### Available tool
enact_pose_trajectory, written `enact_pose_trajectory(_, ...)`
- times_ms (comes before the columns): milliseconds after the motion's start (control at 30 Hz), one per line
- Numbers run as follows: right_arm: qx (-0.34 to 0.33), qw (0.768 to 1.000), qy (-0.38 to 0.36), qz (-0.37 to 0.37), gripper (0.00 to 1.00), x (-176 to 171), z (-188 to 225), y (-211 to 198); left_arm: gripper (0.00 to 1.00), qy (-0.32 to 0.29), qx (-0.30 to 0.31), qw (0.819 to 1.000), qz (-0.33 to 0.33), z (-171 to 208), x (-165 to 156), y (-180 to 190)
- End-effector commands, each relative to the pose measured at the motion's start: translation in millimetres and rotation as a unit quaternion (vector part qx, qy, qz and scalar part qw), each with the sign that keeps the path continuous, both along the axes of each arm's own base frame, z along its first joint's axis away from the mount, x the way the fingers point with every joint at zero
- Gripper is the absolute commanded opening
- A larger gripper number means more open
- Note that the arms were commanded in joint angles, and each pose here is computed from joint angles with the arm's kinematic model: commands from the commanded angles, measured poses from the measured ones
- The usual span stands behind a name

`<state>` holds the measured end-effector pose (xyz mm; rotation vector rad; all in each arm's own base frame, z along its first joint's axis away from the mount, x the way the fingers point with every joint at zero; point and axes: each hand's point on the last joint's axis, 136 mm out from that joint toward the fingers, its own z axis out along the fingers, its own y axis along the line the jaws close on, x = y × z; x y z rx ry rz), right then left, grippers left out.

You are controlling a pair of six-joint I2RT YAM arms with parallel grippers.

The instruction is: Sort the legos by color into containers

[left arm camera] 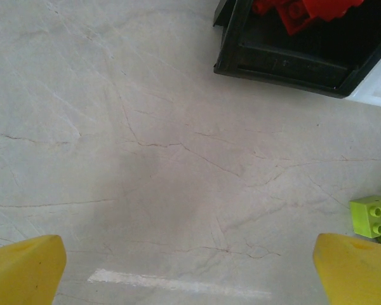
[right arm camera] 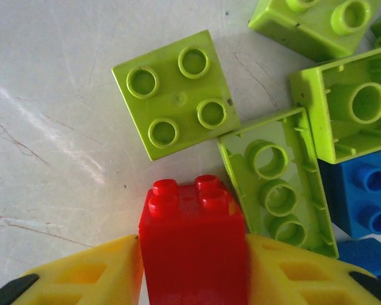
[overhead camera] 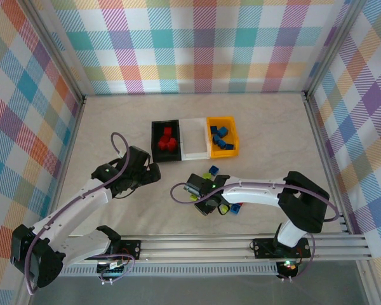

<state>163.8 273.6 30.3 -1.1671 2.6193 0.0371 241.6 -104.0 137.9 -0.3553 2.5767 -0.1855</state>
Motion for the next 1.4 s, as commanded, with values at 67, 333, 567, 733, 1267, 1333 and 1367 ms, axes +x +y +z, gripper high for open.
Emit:
enact_pose_trajectory(67,0.018,1.000,-0.026,0.000,0.34,7,16,5,1.00,-0.008,0.004,1.000,0.007,7,3,5)
enact_pose_trajectory(333,0.142,0.988,-0.066,-0.002,0.29,43,92,44,1.00,-0.033,-0.005,0.999,0.026,8,-1,13)
enact_pose_trajectory(567,0.244,0.967,-0.065,-0.030,0.28,134,129,114,1.00,-0.029,-0.016,0.999,0.020,5,-6,10)
enact_pose_trajectory(733,0.262,0.960,-0.074,-0.062,0.29,207,131,151,1.00,-0.024,-0.034,0.999,0.008,1,-10,5)
enact_pose_trajectory(1267,0.316,0.935,-0.092,-0.130,0.66,273,167,166,1.00,-0.028,-0.058,0.997,-0.034,8,-8,-11)
enact_pose_trajectory(1333,0.333,0.928,-0.104,-0.132,0.66,265,183,157,1.00,-0.025,-0.063,0.997,-0.043,7,-6,-16)
enact_pose_trajectory(1367,0.339,0.925,-0.107,-0.134,0.67,259,190,150,1.00,-0.022,-0.069,0.996,-0.054,7,-5,-22)
